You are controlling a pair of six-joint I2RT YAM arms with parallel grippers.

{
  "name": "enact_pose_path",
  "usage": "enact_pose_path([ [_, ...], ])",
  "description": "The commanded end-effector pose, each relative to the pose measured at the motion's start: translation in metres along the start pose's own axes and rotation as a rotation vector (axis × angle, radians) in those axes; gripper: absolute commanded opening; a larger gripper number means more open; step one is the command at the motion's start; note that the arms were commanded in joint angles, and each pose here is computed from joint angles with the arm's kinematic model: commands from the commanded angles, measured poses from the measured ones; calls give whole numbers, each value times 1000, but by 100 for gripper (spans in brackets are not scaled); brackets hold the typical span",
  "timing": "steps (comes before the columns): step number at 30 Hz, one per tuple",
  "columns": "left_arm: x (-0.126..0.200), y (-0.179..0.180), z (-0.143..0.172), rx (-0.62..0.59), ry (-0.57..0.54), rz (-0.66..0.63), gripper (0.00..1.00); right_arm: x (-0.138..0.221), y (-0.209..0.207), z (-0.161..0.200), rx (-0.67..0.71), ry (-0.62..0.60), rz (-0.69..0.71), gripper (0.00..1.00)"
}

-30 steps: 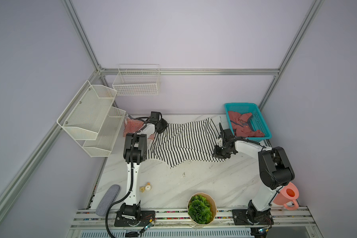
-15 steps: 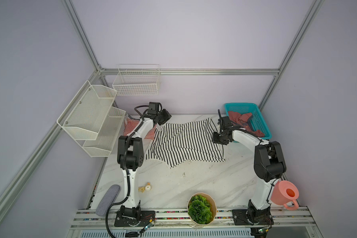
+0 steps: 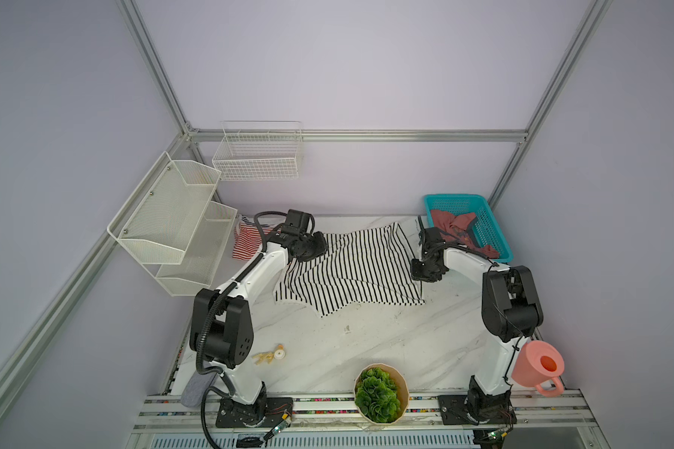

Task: Fold and stack tank tops
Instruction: Smooth out the tank top at the center of the table.

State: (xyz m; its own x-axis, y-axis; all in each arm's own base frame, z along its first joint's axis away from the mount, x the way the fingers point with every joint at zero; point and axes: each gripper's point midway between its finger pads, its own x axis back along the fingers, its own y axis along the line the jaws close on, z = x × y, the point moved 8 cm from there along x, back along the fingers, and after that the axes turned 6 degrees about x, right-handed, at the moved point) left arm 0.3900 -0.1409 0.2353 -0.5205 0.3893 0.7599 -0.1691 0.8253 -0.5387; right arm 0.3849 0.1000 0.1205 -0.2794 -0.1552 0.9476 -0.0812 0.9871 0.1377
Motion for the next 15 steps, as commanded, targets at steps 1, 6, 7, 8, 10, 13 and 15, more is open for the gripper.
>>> enact_pose_path([
  [1, 9, 18, 23, -42, 49, -74, 24, 2, 2, 11, 26, 18, -39, 33],
  [6, 11, 30, 41, -49, 85, -116, 24, 0, 4, 16, 24, 19, -70, 33],
  [7, 11, 32, 43, -49, 88, -120, 24, -1, 4, 16, 24, 20, -68, 33],
  [8, 11, 33, 45, -50, 94, -123, 24, -1, 4, 16, 24, 22, -70, 33],
  [10, 11, 34, 48, -50, 102, -127, 24, -3, 5, 16, 28, 22, -85, 33],
  [13, 11, 36, 52, -45, 111, -132, 24, -5, 6, 16, 28, 25, -96, 32],
  [15, 11, 38, 54, -43, 115, -137, 24, -4, 6, 15, 26, 19, -104, 23],
])
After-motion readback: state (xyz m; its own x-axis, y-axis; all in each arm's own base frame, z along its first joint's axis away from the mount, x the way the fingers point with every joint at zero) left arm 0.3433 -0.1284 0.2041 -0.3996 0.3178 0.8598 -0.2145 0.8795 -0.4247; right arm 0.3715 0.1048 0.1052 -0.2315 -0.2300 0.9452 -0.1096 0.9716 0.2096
